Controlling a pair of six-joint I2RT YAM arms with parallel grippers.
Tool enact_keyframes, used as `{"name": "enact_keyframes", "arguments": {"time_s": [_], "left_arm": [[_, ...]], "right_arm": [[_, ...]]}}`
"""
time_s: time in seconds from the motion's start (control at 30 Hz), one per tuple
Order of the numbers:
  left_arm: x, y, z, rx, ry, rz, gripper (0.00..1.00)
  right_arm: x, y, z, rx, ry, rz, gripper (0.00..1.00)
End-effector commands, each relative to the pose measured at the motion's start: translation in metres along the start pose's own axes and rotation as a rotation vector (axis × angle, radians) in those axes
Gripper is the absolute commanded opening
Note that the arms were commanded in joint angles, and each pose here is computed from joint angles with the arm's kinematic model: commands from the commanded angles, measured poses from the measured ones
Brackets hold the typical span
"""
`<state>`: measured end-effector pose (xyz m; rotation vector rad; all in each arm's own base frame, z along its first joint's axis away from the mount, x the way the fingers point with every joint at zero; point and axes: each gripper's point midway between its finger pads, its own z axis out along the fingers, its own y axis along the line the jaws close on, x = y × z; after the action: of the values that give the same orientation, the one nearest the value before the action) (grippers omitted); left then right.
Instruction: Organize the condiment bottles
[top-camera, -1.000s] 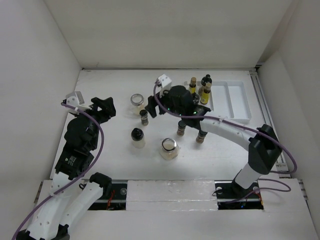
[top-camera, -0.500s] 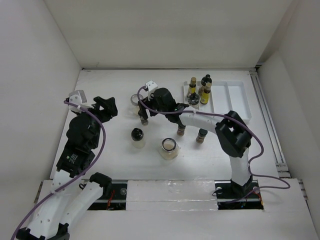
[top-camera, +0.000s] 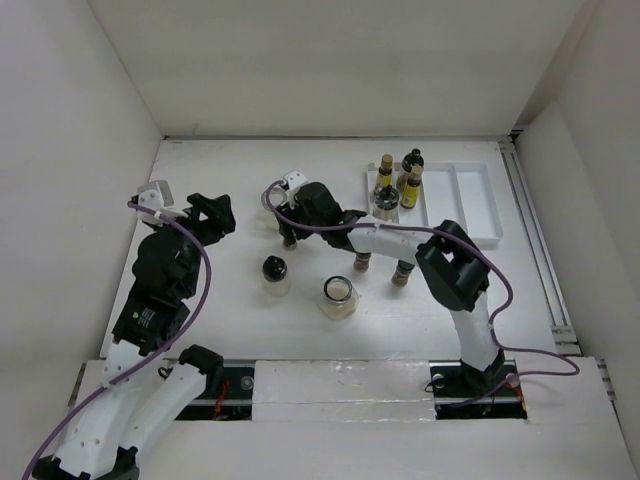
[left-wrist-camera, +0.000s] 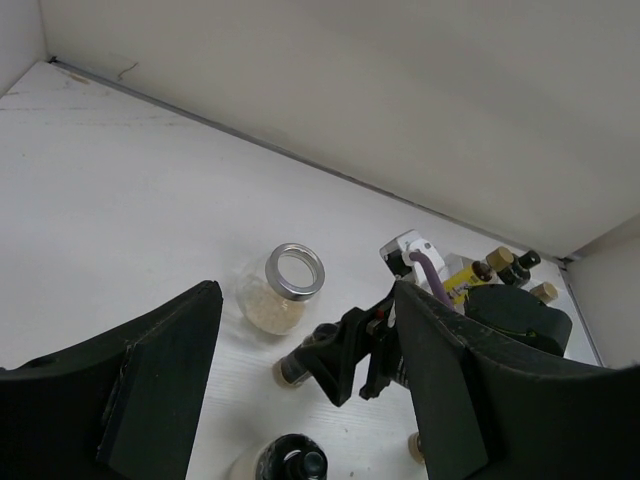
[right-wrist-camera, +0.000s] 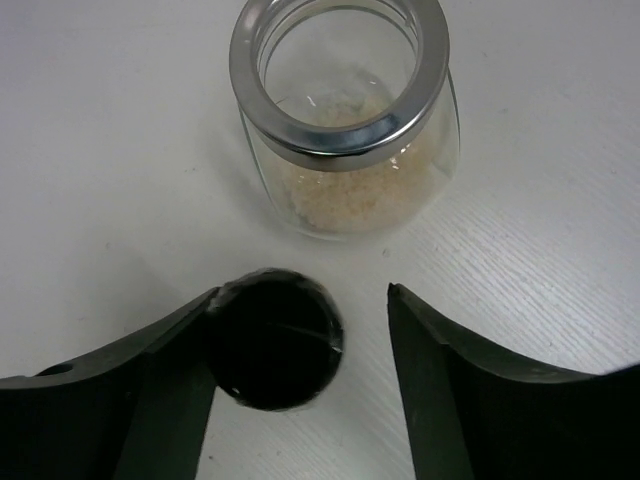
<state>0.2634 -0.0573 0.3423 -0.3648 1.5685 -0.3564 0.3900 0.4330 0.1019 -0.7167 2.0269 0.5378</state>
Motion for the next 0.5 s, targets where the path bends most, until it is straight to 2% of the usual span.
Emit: {"name": "enact_keyframes", "arguments": {"time_s": [0.0, 0.03, 0.13, 0.27, 0.33, 0.47], "left_arm": [[-0.014, -0.006, -0.002, 0.031, -0.048, -0.015, 0.65], [-0.014, -0.006, -0.002, 0.031, -0.048, -0.015, 0.65], [-0.009, -0.005, 0.000, 0.024, -0.033, -0.008, 0.65], [-0.011, -0.008, 0.000, 0.036, -0.037, -0.011, 0.65], [-0.009, -0.006, 0.000, 0.032, -0.029, -0.007, 0.65], [-0.011, -0.008, 0.000, 0.036, -0.037, -0.011, 0.65]], "right_arm": [[-0.027, 0.005, -0.013, 0.010, -0.072, 0.008, 0.68], [-0.023, 0.004, -0.010, 0.011, -0.062, 0.007, 0.63], [-0.023, 0.005, -0.008, 0.011, -0.064, 0.007, 0.41], [-0.069, 0.000, -0.038, 0.047, -0.175, 0.018, 0.33], [-0.088, -0.006, -0.056, 0.083, -0.223, 0.014, 0.33], [-0.142, -0.025, -0.144, 0.155, -0.404, 0.033, 0.32]]}}
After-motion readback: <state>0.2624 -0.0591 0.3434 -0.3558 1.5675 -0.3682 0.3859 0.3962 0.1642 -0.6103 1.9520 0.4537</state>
